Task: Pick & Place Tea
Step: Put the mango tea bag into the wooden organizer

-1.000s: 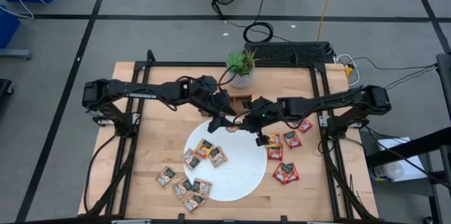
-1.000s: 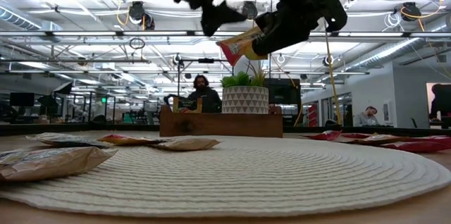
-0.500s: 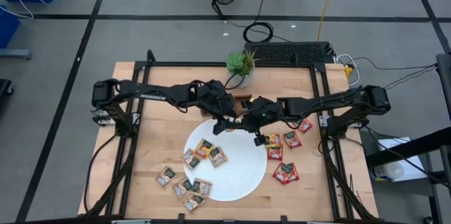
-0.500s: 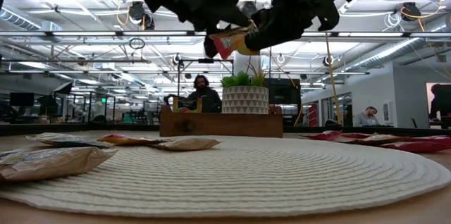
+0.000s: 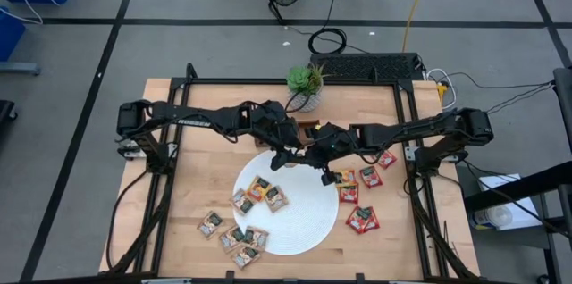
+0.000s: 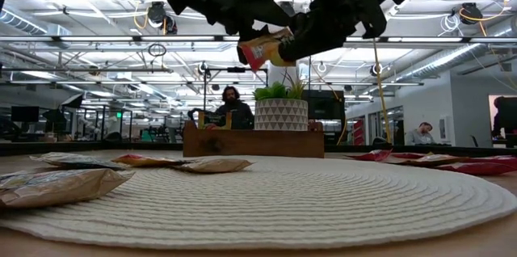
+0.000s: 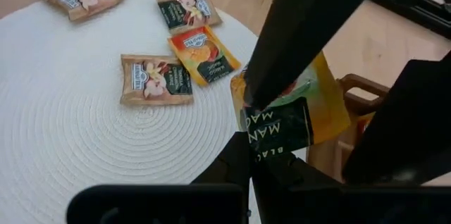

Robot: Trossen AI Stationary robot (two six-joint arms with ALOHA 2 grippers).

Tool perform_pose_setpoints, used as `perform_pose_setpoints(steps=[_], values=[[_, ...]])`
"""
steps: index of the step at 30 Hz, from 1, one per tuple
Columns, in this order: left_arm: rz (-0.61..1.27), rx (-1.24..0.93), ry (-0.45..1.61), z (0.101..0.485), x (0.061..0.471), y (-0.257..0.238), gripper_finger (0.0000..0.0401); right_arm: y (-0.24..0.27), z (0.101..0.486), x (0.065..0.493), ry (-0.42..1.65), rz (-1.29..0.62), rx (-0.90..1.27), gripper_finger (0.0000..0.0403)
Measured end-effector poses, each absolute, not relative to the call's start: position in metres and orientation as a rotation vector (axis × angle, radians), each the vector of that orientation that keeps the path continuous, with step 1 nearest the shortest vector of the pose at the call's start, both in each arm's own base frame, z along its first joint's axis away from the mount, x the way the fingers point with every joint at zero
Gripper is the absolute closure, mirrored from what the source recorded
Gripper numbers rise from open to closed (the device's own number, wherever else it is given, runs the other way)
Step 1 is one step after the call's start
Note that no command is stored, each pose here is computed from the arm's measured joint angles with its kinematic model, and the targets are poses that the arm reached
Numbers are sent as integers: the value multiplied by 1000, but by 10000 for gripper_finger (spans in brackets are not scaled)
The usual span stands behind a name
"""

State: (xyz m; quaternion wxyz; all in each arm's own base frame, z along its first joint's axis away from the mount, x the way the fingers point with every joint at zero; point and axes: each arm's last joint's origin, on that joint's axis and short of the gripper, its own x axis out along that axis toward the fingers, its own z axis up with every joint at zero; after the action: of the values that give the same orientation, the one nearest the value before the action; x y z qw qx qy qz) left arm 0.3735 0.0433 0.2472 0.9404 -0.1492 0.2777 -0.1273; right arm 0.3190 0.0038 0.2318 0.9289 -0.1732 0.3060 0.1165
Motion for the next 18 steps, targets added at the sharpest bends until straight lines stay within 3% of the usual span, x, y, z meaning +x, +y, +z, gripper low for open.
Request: perform_pose_setpoints(steps=[6, 14, 18], values=[[-266, -299, 566, 247, 374, 41, 182, 4, 232, 319, 628, 238, -355, 403], [-292, -297, 547, 249, 375, 40, 368, 4, 232, 319, 628, 237, -355, 403], [-300, -287, 536, 250, 375, 40, 394, 4, 232, 319, 628, 236, -354, 403]])
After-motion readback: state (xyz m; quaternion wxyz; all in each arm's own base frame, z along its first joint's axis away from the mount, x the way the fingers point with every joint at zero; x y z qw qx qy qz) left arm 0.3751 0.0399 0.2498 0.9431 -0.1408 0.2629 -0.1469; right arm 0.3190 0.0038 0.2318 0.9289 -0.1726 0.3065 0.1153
